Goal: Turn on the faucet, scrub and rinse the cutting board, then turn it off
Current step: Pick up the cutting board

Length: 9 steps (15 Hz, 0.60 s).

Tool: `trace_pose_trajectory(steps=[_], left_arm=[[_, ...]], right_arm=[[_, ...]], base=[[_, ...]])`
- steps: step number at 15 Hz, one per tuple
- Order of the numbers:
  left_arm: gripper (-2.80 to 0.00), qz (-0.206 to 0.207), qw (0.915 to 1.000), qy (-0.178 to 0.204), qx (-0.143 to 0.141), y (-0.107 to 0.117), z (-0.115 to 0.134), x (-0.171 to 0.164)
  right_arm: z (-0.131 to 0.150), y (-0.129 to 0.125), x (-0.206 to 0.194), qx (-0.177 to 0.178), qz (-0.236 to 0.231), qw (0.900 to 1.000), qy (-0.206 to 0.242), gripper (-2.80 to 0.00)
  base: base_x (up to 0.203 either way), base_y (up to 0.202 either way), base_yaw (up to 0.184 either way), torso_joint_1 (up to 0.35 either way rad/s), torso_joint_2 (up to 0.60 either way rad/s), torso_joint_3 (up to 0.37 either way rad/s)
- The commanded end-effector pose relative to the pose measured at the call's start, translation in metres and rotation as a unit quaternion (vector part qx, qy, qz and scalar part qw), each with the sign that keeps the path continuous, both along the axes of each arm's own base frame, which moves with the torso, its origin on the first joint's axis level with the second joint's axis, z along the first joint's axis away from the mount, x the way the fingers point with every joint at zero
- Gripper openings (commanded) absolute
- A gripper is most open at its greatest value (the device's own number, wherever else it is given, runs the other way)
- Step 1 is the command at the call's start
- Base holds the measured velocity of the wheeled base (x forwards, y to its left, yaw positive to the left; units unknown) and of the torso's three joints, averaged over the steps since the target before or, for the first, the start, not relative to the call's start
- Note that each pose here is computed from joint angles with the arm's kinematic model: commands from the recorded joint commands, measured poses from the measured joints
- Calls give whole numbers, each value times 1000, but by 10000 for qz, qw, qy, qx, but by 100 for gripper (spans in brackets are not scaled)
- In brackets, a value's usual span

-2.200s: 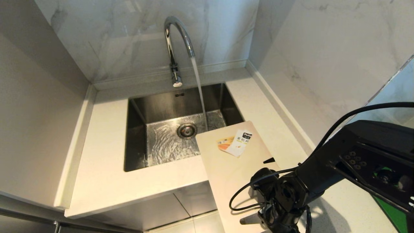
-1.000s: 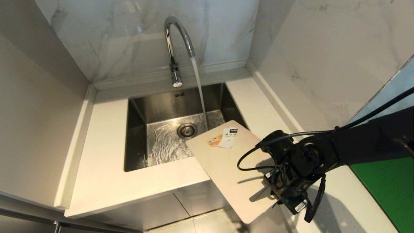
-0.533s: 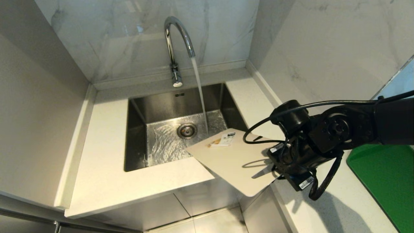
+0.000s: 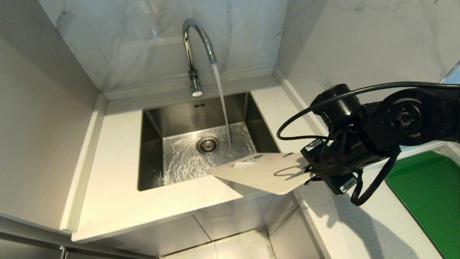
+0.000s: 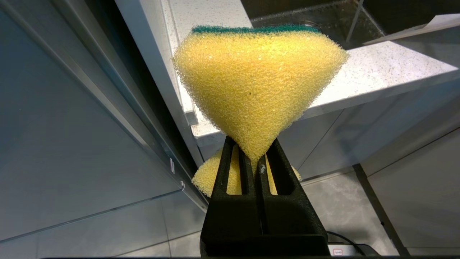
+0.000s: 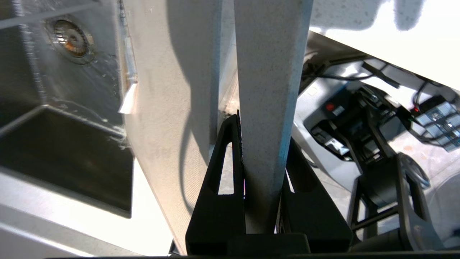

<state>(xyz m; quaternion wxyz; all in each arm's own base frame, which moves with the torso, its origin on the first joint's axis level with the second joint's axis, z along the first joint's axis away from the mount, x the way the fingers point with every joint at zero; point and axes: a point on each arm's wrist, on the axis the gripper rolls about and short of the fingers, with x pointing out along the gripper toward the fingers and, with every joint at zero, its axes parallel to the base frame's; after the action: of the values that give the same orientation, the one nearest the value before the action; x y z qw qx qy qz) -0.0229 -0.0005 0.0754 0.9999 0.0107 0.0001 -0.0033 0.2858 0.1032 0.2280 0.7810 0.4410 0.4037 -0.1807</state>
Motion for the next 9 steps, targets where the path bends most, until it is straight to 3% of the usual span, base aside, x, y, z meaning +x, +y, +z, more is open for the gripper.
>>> trace_pose_trajectory(steps=[1,9], left_arm=[[-280,2,10000,7,0,0,0,0],[-280,2,10000,6,0,0,0,0]], right_arm=[[10,-1,-3,28,47,9998,-199,-280],[47,0,2,-267,605,9923,-1044,-280]], base=[[0,0,0,0,0,0],[0,0,0,0,0,0]])
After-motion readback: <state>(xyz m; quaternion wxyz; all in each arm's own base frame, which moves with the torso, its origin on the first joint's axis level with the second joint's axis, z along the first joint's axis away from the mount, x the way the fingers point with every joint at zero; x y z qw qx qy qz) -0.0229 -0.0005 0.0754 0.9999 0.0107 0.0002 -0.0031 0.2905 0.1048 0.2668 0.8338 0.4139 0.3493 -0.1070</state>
